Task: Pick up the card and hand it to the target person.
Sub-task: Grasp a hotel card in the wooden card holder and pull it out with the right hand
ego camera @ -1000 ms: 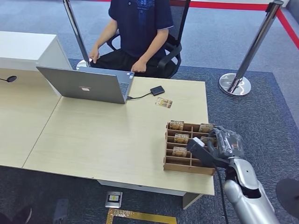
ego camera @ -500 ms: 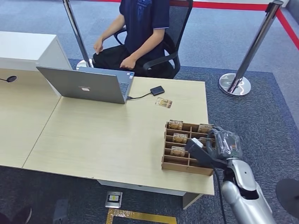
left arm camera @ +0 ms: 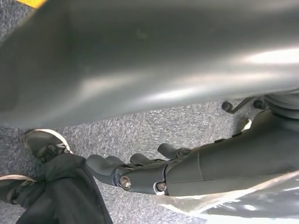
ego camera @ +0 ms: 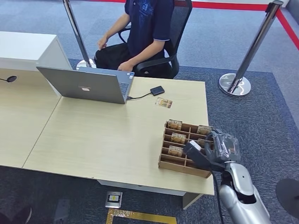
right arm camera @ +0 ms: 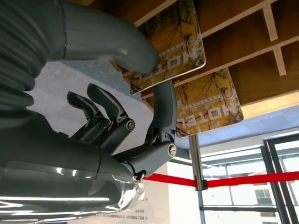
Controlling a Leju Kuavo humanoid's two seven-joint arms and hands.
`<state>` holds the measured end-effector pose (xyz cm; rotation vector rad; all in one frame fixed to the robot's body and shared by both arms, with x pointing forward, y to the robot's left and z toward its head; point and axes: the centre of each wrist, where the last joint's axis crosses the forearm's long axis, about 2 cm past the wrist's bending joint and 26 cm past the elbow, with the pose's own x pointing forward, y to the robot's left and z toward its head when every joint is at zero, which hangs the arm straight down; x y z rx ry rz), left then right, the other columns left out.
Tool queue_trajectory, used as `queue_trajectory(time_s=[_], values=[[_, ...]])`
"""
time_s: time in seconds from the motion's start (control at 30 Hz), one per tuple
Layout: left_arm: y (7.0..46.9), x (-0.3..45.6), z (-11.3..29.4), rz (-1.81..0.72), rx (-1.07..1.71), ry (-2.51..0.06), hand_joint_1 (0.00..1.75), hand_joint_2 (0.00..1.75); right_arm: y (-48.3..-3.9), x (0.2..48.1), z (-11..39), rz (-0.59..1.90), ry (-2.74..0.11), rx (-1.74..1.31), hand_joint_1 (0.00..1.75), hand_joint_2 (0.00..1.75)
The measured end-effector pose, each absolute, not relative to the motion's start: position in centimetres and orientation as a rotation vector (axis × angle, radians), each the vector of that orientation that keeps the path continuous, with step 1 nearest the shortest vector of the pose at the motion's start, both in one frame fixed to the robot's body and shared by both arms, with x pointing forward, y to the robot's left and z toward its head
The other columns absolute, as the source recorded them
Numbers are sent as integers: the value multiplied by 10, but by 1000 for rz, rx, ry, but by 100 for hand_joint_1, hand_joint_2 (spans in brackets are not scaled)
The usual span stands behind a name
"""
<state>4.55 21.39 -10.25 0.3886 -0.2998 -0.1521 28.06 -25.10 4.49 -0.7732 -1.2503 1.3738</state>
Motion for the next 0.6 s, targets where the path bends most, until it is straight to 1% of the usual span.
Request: queue_trajectory(time_s=[0.6], values=[[214, 45, -103, -153, 396, -306, 0, 0, -266, 286, 50, 1382, -1282, -787, 175, 175]])
